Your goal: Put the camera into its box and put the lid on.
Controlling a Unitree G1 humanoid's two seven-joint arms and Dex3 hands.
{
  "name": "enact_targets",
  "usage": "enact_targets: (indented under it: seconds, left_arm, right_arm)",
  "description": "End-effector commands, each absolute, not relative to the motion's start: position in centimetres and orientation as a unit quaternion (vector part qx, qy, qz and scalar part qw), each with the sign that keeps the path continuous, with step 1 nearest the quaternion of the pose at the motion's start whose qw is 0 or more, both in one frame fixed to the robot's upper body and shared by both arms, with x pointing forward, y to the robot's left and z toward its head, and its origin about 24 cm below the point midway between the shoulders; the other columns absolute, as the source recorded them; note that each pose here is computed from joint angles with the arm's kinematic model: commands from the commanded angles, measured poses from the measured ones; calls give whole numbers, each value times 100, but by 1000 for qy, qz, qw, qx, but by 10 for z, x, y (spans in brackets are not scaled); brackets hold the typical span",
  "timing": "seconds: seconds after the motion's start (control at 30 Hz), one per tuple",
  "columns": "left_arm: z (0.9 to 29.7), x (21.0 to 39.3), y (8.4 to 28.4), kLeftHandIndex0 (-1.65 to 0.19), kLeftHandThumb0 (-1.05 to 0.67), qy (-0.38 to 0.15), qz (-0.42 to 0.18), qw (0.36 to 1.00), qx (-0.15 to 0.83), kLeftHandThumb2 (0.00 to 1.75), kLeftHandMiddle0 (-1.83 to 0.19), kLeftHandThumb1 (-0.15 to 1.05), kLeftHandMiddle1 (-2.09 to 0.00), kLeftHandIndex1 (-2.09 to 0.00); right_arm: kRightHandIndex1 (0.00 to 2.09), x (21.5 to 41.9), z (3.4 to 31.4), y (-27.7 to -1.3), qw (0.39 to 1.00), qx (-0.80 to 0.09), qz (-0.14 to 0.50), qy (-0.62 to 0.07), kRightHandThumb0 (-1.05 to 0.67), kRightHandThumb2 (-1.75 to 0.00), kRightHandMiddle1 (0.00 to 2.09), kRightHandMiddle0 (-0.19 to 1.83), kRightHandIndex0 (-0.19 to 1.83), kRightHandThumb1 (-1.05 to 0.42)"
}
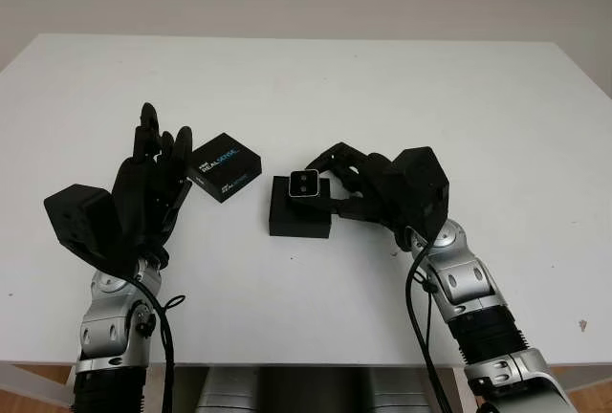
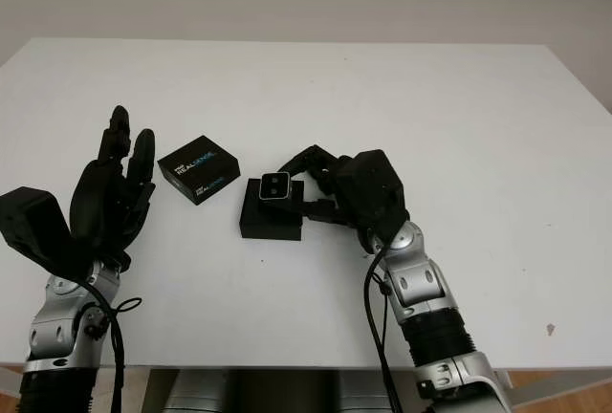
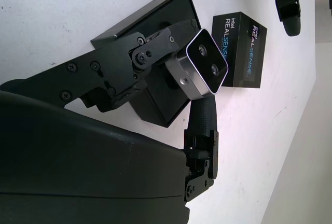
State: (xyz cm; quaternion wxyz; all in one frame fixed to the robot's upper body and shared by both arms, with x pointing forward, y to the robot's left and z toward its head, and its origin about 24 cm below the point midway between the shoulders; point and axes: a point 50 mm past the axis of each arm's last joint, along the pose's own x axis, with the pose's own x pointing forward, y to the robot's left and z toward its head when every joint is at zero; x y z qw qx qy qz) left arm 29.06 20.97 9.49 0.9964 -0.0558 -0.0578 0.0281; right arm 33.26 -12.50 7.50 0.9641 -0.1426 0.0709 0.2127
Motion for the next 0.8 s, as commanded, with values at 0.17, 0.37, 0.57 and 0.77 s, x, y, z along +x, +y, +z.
enact_targets:
  seconds: [0.17, 0.37, 0.57, 0.77]
  left_arm:
    - [96, 288, 211, 19, -68, -65, 29, 996, -55, 39, 19, 105, -4, -2]
    - [97, 289, 211, 19, -68, -68, 31, 996, -49, 39, 19, 105, -4, -3]
    - [97, 289, 211, 19, -68, -65, 32, 996, -52, 39, 19, 105, -5, -4]
    - [97, 289, 211, 19, -69, -66, 29, 996, -48, 39, 19, 105, -4, -2]
  right_arm:
    - [5, 326, 65, -118, 955, -148, 239, 95, -37, -6, 180, 26, 22, -94]
    - [5, 324, 63, -116, 952, -150, 248, 103, -37, -5, 182, 26, 21, -94]
    - [6, 323, 63, -114, 948, -158, 255, 102, -36, -6, 183, 26, 22, -94]
    - [6, 322, 64, -111, 946, -166, 261, 101, -35, -6, 184, 26, 22, -95]
